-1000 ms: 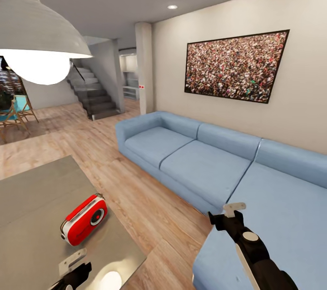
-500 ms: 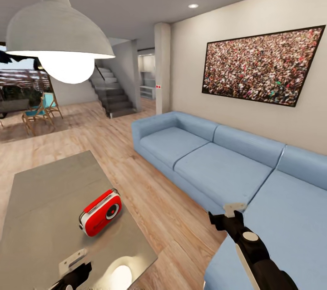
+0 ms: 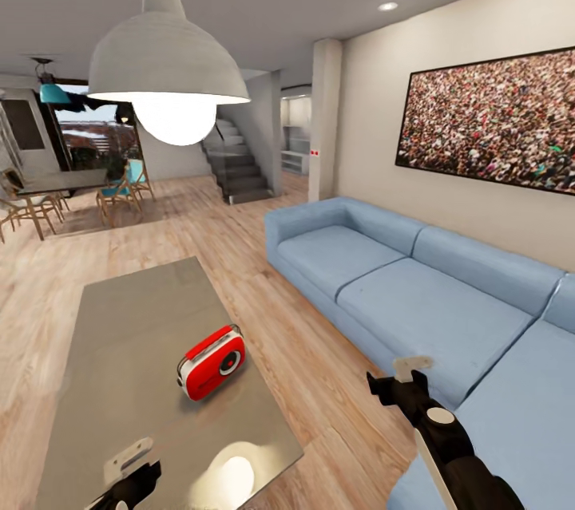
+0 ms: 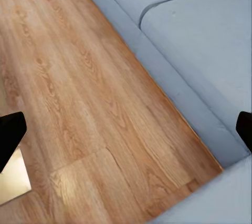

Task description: Turn on the radio receiver that's on the table in the living room.

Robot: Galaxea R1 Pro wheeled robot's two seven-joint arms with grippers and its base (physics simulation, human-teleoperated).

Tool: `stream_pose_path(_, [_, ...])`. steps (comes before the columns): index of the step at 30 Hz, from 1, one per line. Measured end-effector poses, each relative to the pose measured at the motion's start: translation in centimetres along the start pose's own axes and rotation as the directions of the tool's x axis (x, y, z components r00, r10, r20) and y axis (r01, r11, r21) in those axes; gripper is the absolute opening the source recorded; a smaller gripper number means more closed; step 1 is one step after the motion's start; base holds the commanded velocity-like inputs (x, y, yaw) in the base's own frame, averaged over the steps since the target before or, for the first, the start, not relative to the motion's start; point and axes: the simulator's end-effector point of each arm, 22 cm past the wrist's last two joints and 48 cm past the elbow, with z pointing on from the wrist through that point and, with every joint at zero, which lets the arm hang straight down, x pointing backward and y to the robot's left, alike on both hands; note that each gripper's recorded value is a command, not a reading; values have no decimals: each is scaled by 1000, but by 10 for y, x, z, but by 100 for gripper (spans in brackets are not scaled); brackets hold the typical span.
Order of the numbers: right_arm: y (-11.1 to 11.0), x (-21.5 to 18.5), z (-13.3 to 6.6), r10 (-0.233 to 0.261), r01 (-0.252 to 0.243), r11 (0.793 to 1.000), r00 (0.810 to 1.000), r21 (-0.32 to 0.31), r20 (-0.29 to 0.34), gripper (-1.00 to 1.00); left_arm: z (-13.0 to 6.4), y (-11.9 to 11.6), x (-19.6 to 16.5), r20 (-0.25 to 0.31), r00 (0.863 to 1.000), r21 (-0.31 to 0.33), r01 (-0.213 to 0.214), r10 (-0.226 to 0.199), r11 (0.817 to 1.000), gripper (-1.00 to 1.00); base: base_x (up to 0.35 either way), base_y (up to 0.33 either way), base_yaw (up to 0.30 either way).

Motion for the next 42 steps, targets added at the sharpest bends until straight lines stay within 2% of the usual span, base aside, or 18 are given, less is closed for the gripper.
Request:
stream_pose_path(30, [0, 0, 0, 0, 0, 1000, 1000, 0, 0, 100, 0, -1, 0, 0, 1000, 0, 1, -1, 1000, 100, 0, 0, 276])
stream_pose_path(42, [0, 0, 0, 0, 0, 1000, 1000, 0, 0, 100, 0, -1, 0, 0, 1000, 0, 1, -1, 1000, 100, 150, -208, 34])
